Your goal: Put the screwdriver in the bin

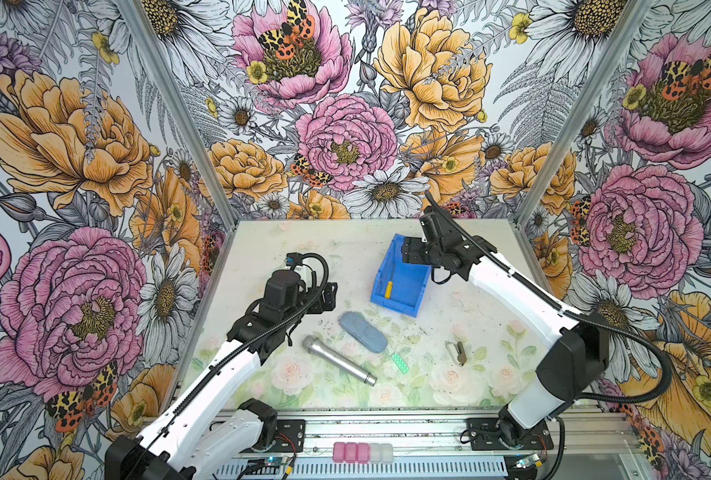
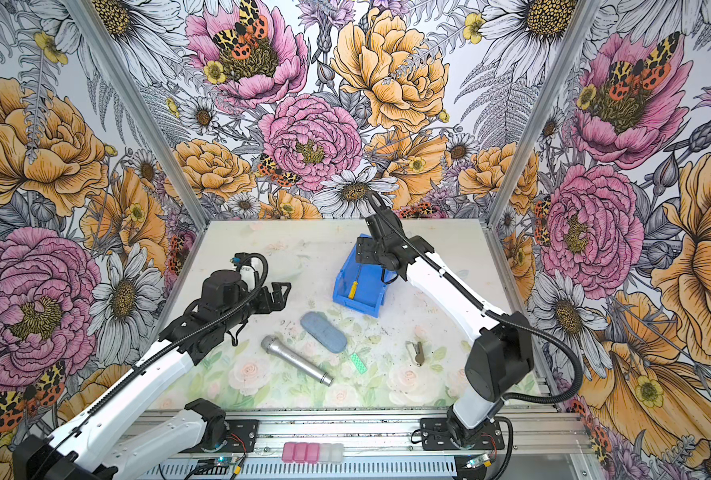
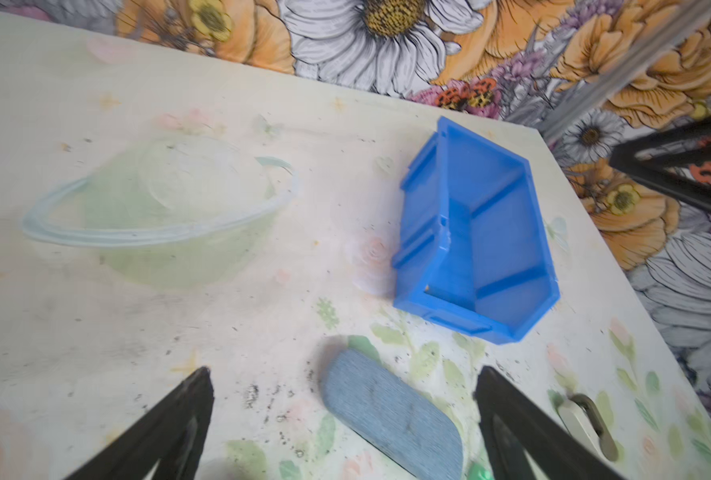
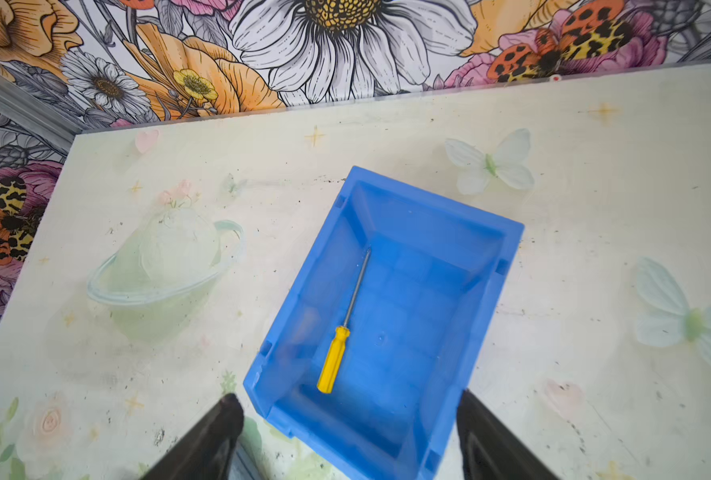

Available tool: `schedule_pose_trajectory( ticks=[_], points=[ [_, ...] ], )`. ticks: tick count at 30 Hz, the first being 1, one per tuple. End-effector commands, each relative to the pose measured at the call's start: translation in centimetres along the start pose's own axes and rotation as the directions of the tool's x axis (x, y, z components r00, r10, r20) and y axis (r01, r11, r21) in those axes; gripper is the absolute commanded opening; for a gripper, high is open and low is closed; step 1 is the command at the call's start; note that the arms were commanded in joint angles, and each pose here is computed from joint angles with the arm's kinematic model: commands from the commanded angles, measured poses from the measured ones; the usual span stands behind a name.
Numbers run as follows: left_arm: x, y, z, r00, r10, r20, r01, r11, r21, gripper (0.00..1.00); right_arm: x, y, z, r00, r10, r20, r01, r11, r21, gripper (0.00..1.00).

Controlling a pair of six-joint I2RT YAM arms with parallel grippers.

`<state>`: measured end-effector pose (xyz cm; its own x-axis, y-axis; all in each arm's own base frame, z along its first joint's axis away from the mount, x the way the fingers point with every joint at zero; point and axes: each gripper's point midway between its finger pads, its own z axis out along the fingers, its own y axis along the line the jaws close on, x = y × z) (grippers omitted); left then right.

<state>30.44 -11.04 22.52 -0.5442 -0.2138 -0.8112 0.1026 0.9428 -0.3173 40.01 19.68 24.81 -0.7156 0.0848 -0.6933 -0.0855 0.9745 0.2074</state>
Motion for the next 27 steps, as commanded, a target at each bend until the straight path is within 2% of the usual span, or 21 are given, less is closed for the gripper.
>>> schedule_pose_trajectory(
  ticks=[1, 5, 9, 10, 13, 14, 18, 27],
  points=[
    [-0.5, 6.0, -1.1, 0.996, -0.019, 0.093, 0.042, 0.967, -0.251, 0.99, 0.6, -2.8, -2.2, 0.996, -0.070, 0.050, 0.065, 0.993, 0.098, 0.99],
    [-0.9, 9.9, -2.5, 0.985, -0.002, 0.172, 0.065, 0.929, -0.365, 0.99, 0.7, -6.2, -5.8, 0.982, -0.086, 0.170, 0.054, 0.982, 0.182, 0.99],
    [-1.0, 12.8, -3.1, 0.968, 0.039, 0.246, 0.073, 0.900, -0.430, 0.99, 2.1, -10.2, -7.4, 0.951, -0.110, 0.288, 0.030, 0.963, 0.267, 0.99],
    [-0.9, 13.4, -3.0, 0.963, 0.057, 0.263, 0.067, 0.895, -0.440, 0.99, 2.6, -12.0, -7.5, 0.943, -0.109, 0.314, 0.000, 0.945, 0.328, 1.00],
    [-0.7, 15.3, -2.8, 0.940, 0.110, 0.322, 0.060, 0.878, -0.476, 0.99, 5.0, -18.1, -7.1, 0.922, -0.083, 0.377, -0.136, 0.844, 0.519, 0.99],
    [-0.5, 15.7, -2.6, 0.932, 0.139, 0.334, 0.042, 0.876, -0.481, 0.99, 5.6, -19.0, -6.3, 0.918, -0.102, 0.384, -0.128, 0.839, 0.528, 0.99],
    [-1.0, 16.2, -2.1, 0.892, 0.209, 0.400, 0.015, 0.871, -0.490, 0.99, 6.9, -20.2, -3.7, 0.882, -0.198, 0.427, -0.040, 0.872, 0.488, 1.00],
    [-0.9, 16.4, 3.0, 0.879, 0.208, 0.430, -0.006, 0.905, -0.425, 0.99, 7.6, -23.7, 1.0, 0.872, -0.183, 0.455, -0.058, 0.883, 0.466, 0.99]
  ],
)
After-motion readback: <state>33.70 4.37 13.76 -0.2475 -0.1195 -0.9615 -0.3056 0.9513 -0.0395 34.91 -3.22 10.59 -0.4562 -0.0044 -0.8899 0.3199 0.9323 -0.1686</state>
